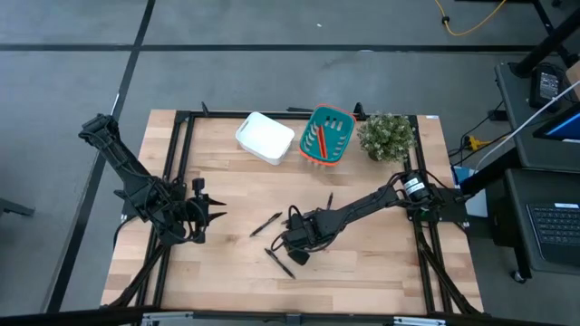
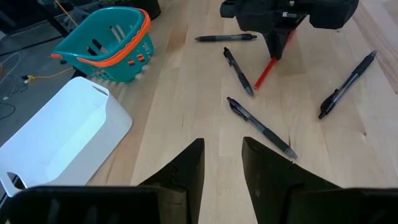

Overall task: Sort pens & pencils
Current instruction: Put the red pencil into the green basket

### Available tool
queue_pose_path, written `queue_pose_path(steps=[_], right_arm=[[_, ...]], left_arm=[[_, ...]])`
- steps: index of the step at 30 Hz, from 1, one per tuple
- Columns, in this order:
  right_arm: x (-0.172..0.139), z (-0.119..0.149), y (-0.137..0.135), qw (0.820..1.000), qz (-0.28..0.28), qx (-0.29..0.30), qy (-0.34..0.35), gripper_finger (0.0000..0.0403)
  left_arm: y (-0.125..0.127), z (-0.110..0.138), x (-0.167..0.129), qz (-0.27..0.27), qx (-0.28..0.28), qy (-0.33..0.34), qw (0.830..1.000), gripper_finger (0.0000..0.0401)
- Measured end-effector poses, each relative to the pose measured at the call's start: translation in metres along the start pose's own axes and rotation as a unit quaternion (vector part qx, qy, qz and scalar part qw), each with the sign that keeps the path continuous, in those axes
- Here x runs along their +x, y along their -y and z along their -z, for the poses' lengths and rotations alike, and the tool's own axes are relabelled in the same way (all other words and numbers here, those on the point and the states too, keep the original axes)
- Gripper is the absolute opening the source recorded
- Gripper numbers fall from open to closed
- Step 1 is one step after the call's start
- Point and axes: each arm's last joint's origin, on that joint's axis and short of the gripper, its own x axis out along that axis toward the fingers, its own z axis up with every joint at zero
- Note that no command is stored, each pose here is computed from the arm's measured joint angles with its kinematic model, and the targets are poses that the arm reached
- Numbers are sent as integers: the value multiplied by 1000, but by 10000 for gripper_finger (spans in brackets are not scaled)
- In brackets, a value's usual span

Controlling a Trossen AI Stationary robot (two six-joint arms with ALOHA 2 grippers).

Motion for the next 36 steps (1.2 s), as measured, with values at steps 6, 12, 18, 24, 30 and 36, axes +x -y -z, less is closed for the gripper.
queue_pose_path(steps=[6,12,18,24,30,36], right_arm=[[0,-1,-1,1000,-4,1,3,17],[1,-1,-2,1000,-9,1,8,8],[1,-2,-3,1000,-13,1,11,9],[1,-2,-3,1000,-14,0,12,9],[1,-2,-3,1000,-14,0,12,9],[-2,-4,-5,1000,-17,-4,15,8]], left_arm=[[0,0,0,0,0,0,1000,102],[0,0,0,0,0,0,1000,102],[0,0,0,0,0,0,1000,102],[0,0,0,0,0,0,1000,102],[0,0,0,0,0,0,1000,102],[0,0,0,0,0,0,1000,102]])
